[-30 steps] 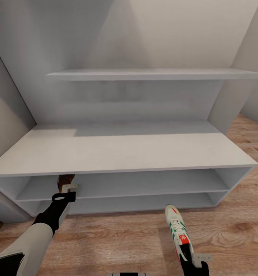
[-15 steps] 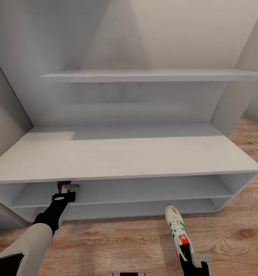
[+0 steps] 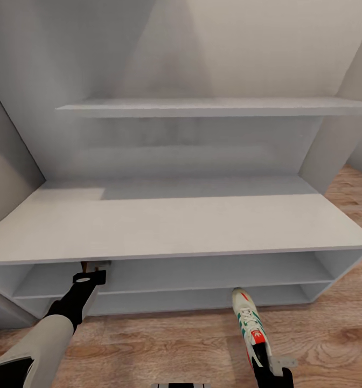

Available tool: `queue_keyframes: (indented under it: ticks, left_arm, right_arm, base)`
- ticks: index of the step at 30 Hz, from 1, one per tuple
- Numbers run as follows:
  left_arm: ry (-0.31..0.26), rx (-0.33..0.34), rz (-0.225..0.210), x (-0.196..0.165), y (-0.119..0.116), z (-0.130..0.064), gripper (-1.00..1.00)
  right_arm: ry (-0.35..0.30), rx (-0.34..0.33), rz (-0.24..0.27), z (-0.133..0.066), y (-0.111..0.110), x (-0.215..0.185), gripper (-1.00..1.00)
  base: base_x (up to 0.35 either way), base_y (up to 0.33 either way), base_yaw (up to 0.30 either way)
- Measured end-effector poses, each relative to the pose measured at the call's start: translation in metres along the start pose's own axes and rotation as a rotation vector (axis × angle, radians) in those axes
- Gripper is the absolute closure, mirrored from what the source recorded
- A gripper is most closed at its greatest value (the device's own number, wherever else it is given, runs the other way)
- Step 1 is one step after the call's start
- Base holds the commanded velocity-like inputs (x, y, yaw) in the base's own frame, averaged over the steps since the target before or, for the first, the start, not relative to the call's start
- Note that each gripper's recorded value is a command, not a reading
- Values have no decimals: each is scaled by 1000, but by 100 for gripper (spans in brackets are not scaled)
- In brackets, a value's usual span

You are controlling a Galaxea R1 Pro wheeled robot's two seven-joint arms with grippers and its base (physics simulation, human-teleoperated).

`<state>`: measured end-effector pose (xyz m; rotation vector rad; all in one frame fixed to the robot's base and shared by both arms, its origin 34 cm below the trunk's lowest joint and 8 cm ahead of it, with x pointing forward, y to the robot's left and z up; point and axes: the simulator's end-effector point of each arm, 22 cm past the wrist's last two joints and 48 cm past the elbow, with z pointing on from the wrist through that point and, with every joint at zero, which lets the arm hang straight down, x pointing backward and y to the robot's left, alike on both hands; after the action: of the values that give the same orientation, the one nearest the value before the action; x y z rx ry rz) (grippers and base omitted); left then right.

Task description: Pick up the two gym shoes and the two sandals from the corridor floor and place them onto the hallstand (shoe rack) in the corridor, making sure they are on the rack and not on the floor. Arrange them so the two gym shoes are next to each other and the two sandals are next to each other.

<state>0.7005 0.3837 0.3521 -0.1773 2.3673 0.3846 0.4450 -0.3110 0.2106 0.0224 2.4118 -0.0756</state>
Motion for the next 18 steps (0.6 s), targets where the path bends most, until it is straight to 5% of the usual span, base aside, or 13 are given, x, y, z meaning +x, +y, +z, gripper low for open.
queue_keyframes:
  ticks: [3, 4, 18]
  left_arm:
    - [1, 0, 1, 1, 0, 0, 100]
    - [2, 0, 1, 1, 0, 0, -100]
    - [3, -4, 4, 2, 3, 0, -100]
  right_arm:
    - [0, 0, 0, 0, 0, 0, 100]
    - [0, 0, 0, 0, 0, 0, 100]
    - [0, 0, 0, 0, 0, 0, 100]
  base:
    - [6, 2, 0]
    - [3, 1, 0]
    - [0, 0, 0]
